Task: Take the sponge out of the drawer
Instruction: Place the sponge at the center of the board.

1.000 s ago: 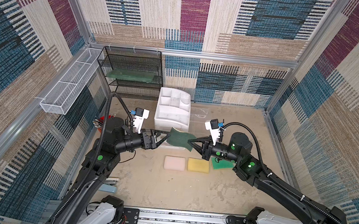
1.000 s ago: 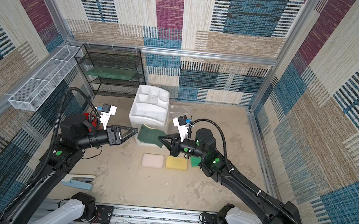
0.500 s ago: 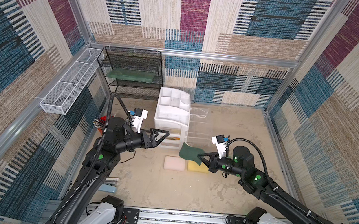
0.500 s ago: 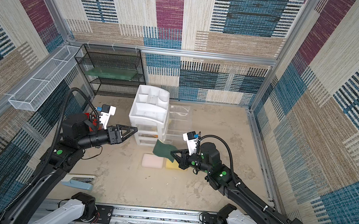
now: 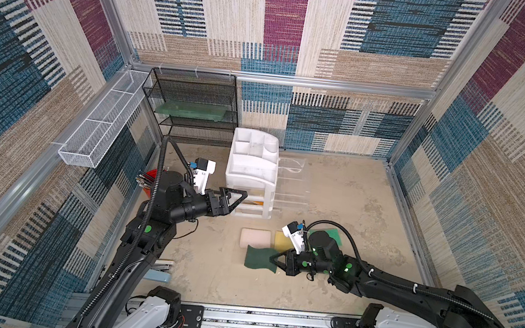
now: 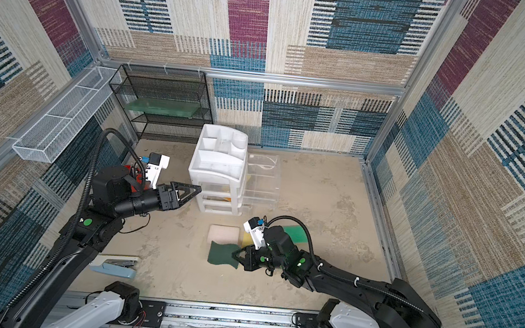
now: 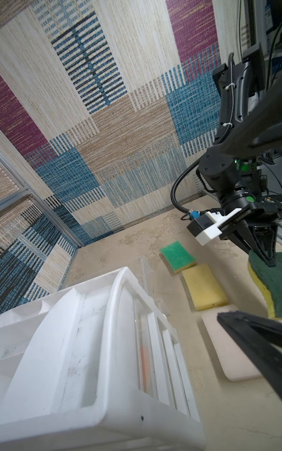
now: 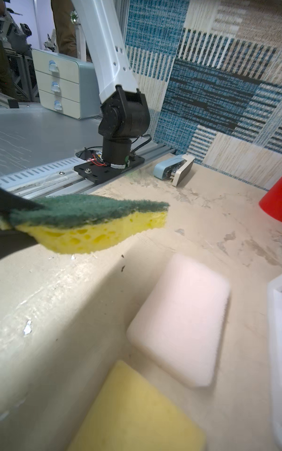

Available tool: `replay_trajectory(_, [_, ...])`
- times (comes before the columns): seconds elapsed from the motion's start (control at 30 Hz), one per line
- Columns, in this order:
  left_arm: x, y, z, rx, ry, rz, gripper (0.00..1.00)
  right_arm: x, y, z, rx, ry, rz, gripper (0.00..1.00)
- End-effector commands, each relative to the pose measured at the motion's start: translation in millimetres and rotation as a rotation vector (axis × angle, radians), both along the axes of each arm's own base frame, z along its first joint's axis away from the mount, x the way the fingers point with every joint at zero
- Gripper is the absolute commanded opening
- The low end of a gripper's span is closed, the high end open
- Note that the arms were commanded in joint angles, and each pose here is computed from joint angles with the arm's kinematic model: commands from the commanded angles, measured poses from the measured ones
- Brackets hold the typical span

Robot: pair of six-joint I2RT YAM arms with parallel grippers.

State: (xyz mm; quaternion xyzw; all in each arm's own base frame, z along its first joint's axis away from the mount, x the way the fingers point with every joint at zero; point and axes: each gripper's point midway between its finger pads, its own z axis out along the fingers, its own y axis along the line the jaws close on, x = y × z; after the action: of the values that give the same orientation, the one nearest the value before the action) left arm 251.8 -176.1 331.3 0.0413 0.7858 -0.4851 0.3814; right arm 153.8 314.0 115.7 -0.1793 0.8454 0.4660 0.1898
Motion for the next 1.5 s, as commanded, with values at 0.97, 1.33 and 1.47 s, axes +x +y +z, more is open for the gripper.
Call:
replay_trajectory(0.97, [-1,2,3,0.011,-0.028,0.006,1.00,6,20,-82,-0.264,0.082,-0.023,0.00])
replay_trajectory(1.33, [-2,3,3,0.009,-0.028,0.007,1.00,14,9,-95,-0.390,0.061,-0.020,0.00])
replay_trajectory(1.47, [-1,3,3,0.010,-0.028,0.011,1.00,13,9,-97,-0.402,0.063,-0.009,0.00])
